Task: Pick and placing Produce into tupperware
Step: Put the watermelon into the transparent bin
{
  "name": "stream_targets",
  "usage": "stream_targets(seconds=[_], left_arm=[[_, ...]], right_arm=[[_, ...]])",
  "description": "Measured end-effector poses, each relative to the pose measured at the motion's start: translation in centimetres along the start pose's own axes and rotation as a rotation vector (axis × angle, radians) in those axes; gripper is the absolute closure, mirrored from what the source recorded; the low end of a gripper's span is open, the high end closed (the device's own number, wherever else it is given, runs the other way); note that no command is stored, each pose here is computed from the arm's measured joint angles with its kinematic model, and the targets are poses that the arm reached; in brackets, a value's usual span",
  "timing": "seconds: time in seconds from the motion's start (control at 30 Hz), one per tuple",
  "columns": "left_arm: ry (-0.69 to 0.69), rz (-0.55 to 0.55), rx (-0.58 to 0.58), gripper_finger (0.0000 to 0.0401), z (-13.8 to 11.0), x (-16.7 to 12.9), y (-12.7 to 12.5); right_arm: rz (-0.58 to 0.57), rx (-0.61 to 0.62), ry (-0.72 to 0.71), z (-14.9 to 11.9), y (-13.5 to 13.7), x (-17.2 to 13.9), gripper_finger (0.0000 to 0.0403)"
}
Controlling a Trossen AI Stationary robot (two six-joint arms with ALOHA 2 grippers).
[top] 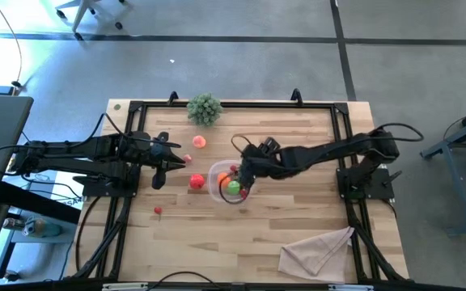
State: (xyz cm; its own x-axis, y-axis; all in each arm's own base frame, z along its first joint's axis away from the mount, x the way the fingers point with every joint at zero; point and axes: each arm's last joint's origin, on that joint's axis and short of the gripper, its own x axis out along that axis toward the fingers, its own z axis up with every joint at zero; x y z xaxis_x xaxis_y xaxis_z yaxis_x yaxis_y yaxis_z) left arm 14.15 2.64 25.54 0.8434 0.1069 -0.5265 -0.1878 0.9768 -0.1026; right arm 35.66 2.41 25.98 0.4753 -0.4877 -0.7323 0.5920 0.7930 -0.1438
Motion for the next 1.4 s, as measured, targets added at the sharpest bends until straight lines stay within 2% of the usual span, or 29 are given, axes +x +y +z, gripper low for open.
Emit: stream_targets(seconds=[0.13,0.27,0.4,0.57,0.73,0.8,0.87,1.03,1.1,1.13,1.2,1.27,1.4], left_arm=[[0.0,0.0,0.0,0.035,0.0,0.0,0.0],[0.0,0.0,0.0,0.035,0.0,0.0,0.0],[0.0,0.0,0.0,0.035,0.0,0.0,0.0],[0.0,0.0,0.0,0.035,0.0,0.0,0.0],[0.0,0.0,0.0,0.035,0.0,0.0,0.0],[0.0,0.0,0.0,0.035,0.0,0.0,0.0],[0.0,0.0,0.0,0.035,0.0,0.0,0.0],[0.0,0.0,0.0,0.035,0.0,0.0,0.0],[0.0,0.0,0.0,0.035,0.0,0.0,0.0],[0.0,0.0,0.0,0.035,0.0,0.0,0.0],[0.0,0.0,0.0,0.035,0.0,0.0,0.0],[0.0,0.0,0.0,0.035,0.0,0.0,0.0],[0.0,0.0,0.0,0.035,0.0,0.0,0.0]], right_arm=[[-0.117,0.015,0.118,-0.5,-3.3,2.0,0.0178],[-0.226,0.087,0.29,-1.7,-7.5,3.8,0.0201],[-0.213,0.129,0.411,-2.5,-10.6,4.3,0.0223],[-0.212,0.161,0.419,-3.2,-13.6,2.4,0.0257],[-0.195,0.236,0.298,-4.6,-15.9,-1.7,0.0284],[-0.126,0.288,0.188,-5.3,-16.1,-3.3,0.0292],[0.049,0.3,0.038,-5.6,-15.6,-4.3,0.03],[0.662,0.118,-0.382,-5.7,-13.1,-6.5,0.0318],[0.791,0.018,-0.458,-6.3,-12.5,-6.9,0.0322],[0.806,-0.023,-0.459,-6.9,-12.3,-6.8,0.0324],[0.762,-0.093,-0.418,-8.0,-12.3,-6.4,0.0327],[0.657,-0.122,-0.356,-8.8,-12.6,-5.8,0.033],[0.467,-0.099,-0.291,-9.5,-13.2,-5.1,0.0332]])
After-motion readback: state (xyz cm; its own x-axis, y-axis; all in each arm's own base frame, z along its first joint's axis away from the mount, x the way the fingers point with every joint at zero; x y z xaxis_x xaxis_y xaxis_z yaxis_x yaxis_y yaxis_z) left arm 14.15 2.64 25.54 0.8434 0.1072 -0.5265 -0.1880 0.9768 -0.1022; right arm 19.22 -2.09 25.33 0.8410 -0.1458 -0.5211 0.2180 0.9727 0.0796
